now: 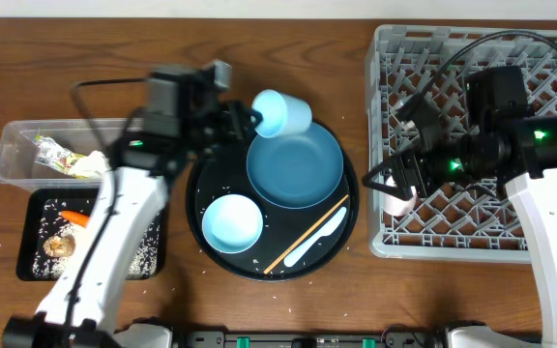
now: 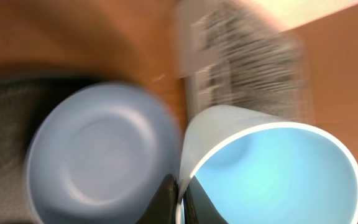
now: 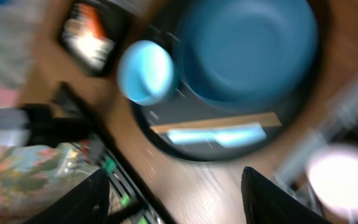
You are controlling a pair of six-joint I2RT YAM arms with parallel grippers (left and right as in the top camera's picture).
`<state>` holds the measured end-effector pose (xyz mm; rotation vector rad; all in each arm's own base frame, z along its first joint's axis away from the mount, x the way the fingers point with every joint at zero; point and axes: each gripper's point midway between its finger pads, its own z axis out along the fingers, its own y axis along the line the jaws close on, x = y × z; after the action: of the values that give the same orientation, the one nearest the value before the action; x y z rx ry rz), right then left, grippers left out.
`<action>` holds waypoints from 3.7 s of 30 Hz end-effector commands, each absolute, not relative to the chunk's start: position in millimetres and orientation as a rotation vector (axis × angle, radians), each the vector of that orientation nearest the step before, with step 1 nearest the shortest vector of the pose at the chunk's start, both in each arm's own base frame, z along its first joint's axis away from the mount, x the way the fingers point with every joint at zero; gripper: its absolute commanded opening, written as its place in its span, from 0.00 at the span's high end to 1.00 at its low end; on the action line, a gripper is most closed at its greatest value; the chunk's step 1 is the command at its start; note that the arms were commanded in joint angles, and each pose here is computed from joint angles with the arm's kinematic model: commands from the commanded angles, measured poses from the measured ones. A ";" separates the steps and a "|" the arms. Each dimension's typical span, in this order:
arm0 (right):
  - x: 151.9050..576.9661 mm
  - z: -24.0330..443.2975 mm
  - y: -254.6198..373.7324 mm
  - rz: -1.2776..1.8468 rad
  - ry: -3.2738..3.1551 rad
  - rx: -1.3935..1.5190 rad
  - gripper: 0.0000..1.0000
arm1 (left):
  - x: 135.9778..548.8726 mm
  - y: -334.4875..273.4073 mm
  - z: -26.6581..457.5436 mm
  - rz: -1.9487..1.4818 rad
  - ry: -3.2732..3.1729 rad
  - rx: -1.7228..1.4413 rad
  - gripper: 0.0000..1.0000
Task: Sort waste into correct bins and load items into the dishwasher rack
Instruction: 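Grasp the blue cup rim with left gripper and lift it, then reach right gripper to the held blue cup and grasp its body, then open left gripper to release the blue cup to the right gripper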
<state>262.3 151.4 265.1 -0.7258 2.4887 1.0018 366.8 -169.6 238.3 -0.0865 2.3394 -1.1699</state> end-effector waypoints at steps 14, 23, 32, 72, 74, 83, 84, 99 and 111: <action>250.8 368.6 201.7 1.416 1.595 -1.113 0.39 | 303.7 -171.8 326.0 -1.904 1.980 0.434 0.93; 267.2 363.3 212.7 1.423 1.513 -1.165 0.39 | 304.7 -172.2 327.9 -1.893 1.967 0.452 0.93; 287.7 340.8 231.6 1.597 1.440 -1.177 0.26 | 309.7 -174.2 340.3 -1.878 1.937 0.485 0.94; 285.4 352.5 280.4 1.661 1.323 -1.321 0.29 | 309.8 -175.6 342.9 -1.866 1.920 0.512 0.94; 285.5 352.7 280.4 1.662 1.324 -1.320 0.31 | 309.8 -175.6 342.9 -1.866 1.920 0.512 0.94; 284.2 352.7 281.7 1.668 1.326 -1.322 0.51 | 309.8 -175.6 342.9 -1.866 1.920 0.512 0.94; 284.2 352.7 281.7 1.668 1.326 -1.322 0.51 | 309.8 -175.6 342.9 -1.866 1.920 0.512 0.94; 288.5 367.2 286.2 1.675 1.324 -1.324 0.58 | 309.6 -175.6 342.3 -1.871 1.925 0.505 0.94; 288.1 369.4 286.3 1.695 1.348 -1.312 0.76 | 310.7 -173.8 342.3 -1.866 1.924 0.500 0.71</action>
<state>299.6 283.9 364.9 -1.2813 1.3674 1.6293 310.0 -174.9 342.0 0.5062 1.9221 -1.8635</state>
